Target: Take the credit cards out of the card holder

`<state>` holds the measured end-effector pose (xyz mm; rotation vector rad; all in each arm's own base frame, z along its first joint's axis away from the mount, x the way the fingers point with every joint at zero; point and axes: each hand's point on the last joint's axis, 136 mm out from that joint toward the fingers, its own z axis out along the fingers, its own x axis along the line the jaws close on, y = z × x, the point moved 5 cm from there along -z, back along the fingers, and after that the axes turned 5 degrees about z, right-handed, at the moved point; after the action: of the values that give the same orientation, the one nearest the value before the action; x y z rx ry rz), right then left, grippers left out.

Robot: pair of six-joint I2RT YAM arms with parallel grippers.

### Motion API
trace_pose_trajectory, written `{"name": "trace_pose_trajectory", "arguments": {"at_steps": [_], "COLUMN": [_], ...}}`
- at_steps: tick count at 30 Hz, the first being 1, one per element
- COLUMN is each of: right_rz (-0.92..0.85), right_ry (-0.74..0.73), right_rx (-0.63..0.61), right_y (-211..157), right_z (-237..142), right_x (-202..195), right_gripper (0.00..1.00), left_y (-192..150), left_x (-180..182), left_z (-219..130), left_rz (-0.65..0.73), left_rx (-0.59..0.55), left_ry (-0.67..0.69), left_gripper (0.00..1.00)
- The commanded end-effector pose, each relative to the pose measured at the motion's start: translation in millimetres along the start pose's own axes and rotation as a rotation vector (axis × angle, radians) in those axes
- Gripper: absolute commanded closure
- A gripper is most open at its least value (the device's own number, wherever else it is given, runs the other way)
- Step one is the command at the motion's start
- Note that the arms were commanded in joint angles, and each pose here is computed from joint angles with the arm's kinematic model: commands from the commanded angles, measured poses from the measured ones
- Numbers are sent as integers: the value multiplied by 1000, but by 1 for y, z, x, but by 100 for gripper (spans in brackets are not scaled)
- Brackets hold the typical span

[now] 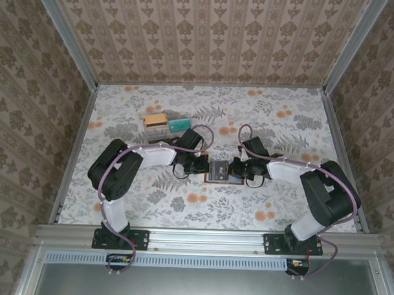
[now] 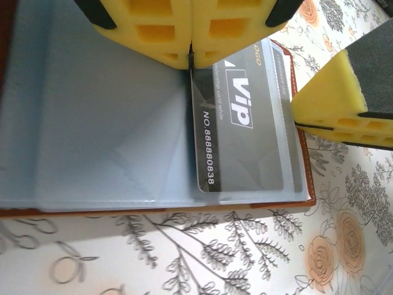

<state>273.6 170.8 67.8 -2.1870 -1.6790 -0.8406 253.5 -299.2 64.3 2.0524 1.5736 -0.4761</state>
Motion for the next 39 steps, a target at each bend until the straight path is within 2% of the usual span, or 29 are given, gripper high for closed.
{"name": "trace_pose_trajectory", "arguments": {"at_steps": [1,11,20,26,29,31,33,37,39], "right_rz": [-6,-5,-91,-143,-173,-206,-247,-318,-320], "right_ry": [-21,-2,23,32,48,63,69,83,110], "right_rx": [20,12,-72,-128,-156,-173,-186,-189,-194], "right_y": [-7,-9,-5,-2,1,2,3,3,5], "right_z": [-5,-10,-53,-82,-96,-105,-111,-119,-121], "right_x": [-9,-11,-2,13,23,31,40,56,62], "right_gripper": [100,100,100,100,100,100,100,100,100], "left_y": [-14,-13,-5,12,23,29,34,41,42], "left_x": [14,14,7,-12,-23,-29,-31,-30,-31], "left_z": [5,1,-9,-35,-54,-69,-86,-119,-130], "left_rz": [-20,-15,-2,17,26,31,28,20,27], "left_rx": [55,51,22,-63,-126,-174,-229,-342,-372], "left_ry": [62,69,50,3,-28,-37,-36,-55,-87], "left_gripper": [100,100,100,100,89,66,48,2,0]}}
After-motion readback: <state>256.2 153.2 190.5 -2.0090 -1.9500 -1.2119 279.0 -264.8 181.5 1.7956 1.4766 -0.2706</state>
